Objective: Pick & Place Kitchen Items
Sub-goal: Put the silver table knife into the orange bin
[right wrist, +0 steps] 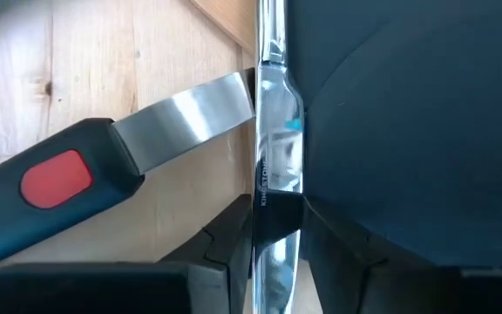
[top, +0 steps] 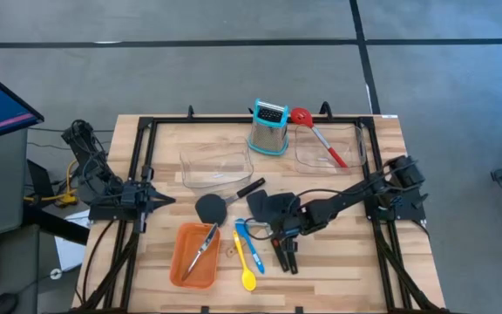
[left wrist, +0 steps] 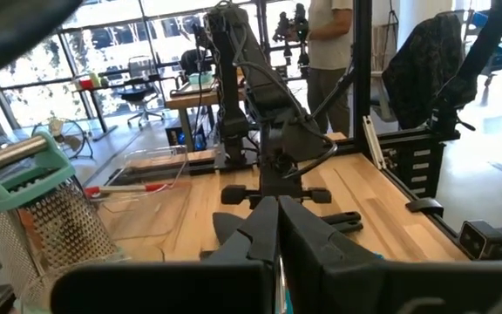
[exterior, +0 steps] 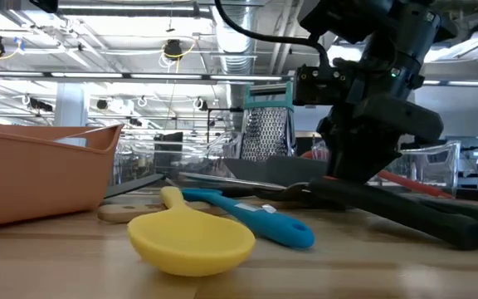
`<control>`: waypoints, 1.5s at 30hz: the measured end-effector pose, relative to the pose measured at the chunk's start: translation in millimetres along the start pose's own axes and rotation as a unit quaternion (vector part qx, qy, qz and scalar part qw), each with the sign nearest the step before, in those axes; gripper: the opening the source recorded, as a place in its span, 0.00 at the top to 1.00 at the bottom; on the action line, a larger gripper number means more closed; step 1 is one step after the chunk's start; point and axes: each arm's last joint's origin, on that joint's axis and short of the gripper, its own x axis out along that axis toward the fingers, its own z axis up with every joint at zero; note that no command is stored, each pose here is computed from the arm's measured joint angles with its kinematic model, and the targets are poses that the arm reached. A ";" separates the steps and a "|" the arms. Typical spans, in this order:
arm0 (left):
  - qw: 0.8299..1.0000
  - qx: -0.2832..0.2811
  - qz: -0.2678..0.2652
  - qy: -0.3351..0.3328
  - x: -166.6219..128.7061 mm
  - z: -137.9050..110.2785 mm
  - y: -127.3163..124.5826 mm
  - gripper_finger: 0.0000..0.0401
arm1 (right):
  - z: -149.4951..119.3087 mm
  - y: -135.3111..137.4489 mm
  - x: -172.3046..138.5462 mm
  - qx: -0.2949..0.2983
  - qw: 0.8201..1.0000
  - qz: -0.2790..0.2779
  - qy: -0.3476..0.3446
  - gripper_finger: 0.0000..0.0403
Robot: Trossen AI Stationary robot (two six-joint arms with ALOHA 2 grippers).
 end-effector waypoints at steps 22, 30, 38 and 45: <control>1.000 0.023 -0.001 0.018 6.6 -4.0 -9.1 1.00 | 12.6 2.3 -11.9 -0.018 1.000 -0.011 0.012 0.99; 1.000 0.021 -0.001 0.017 6.5 -3.5 -9.0 1.00 | 25.5 8.4 -29.9 -0.055 0.998 -0.023 0.021 1.00; 1.000 0.013 -0.001 0.014 6.6 -2.6 -9.0 1.00 | 35.3 7.5 -44.8 -0.079 0.995 -0.050 0.020 1.00; 1.000 0.011 -0.001 0.014 6.9 -2.6 -9.4 1.00 | 34.1 -10.2 -76.5 -0.098 0.992 -0.077 0.014 1.00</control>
